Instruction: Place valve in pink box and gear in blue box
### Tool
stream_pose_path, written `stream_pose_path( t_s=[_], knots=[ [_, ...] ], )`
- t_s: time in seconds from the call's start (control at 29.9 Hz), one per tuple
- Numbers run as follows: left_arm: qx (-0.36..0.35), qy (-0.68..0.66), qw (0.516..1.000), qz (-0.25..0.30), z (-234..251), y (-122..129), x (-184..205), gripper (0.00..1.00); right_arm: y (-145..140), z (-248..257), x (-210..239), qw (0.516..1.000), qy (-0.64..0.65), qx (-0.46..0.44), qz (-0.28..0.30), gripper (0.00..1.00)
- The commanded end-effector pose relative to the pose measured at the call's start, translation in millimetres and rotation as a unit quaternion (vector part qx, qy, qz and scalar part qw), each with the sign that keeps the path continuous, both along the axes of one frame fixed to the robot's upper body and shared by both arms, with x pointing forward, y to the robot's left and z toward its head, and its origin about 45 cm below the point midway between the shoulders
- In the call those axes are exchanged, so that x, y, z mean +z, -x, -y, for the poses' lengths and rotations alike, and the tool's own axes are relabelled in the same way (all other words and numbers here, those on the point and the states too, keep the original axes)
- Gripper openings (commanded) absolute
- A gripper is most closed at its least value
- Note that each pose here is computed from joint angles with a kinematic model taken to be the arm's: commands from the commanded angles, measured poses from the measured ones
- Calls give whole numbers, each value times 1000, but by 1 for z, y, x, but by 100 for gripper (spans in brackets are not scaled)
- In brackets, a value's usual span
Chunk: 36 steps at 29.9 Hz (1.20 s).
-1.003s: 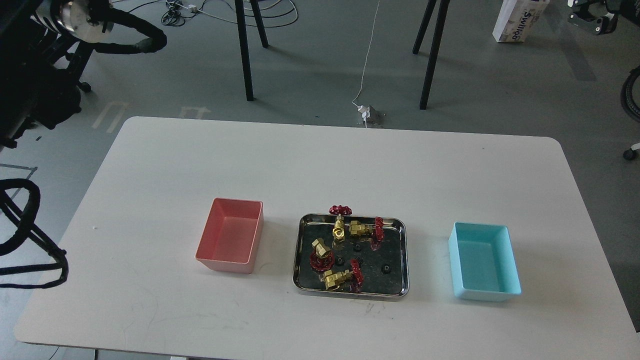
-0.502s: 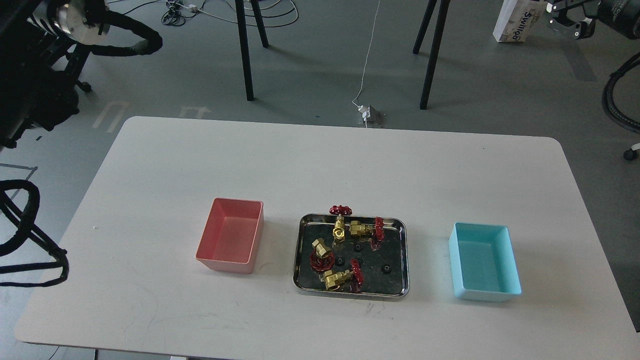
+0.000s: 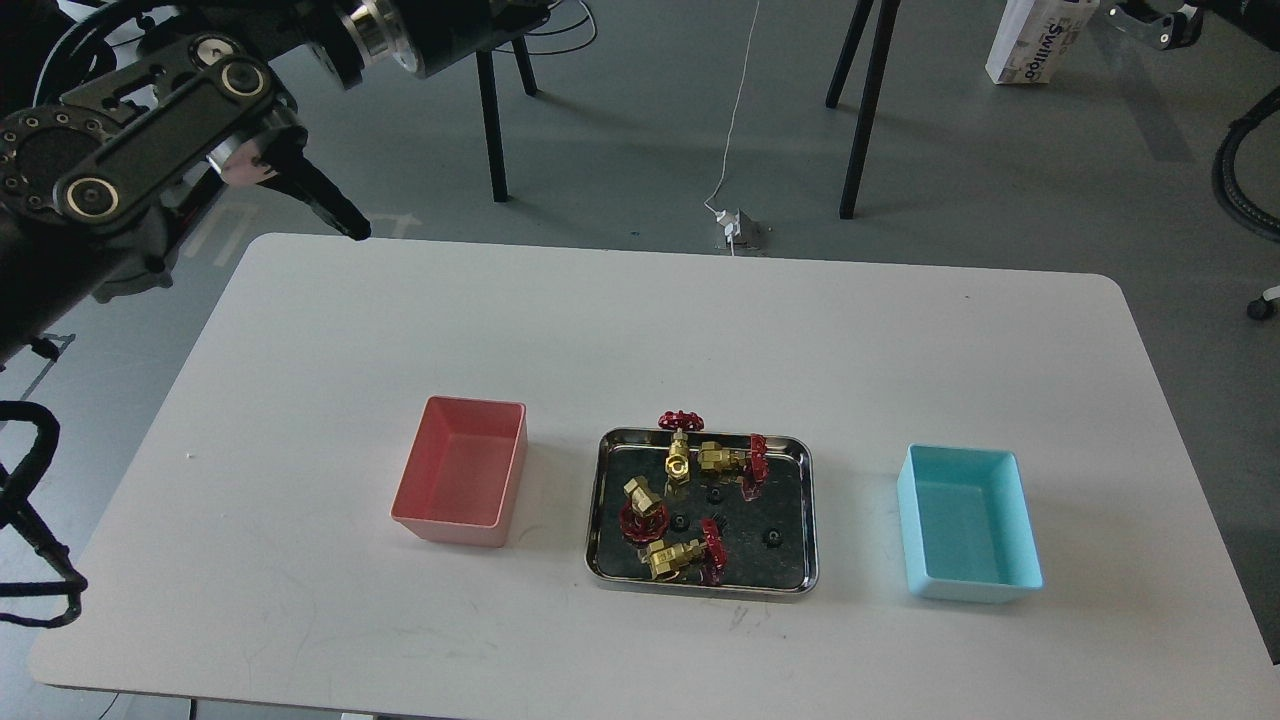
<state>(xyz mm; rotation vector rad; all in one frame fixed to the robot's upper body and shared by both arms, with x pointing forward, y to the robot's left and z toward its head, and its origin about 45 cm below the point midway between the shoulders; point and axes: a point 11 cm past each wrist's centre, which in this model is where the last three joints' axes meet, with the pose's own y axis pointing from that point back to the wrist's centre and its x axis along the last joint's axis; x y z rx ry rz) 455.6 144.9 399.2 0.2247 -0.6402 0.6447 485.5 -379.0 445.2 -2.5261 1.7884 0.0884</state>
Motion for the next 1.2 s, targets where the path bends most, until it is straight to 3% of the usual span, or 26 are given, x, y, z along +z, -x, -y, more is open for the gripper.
stream_pose_path(
  t_s=[0.0, 0.17, 0.3, 0.5, 0.84, 1.17],
  knots=[
    [-24, -118, 986, 111, 18, 29, -33, 96, 1, 4, 12, 1000, 4, -4, 9, 99],
    [-44, -264, 928, 260, 22, 62, -103, 96, 7, 19, 35, 999, 16, -16, 28, 99],
    [-73, -361, 868, 334, 12, 85, -159, 96, 7, 17, 37, 999, 36, -15, 32, 99],
    [-65, -373, 889, 257, -3, 116, -222, 96, 7, 18, 36, 998, 57, -17, 32, 99],
    [-126, -382, 896, 190, 39, 164, -296, 96, 7, 17, 39, 997, 59, -16, 36, 99],
    [-120, -401, 894, 163, 41, 161, -322, 96, 6, 15, 45, 997, 59, -16, 42, 99]
  ],
)
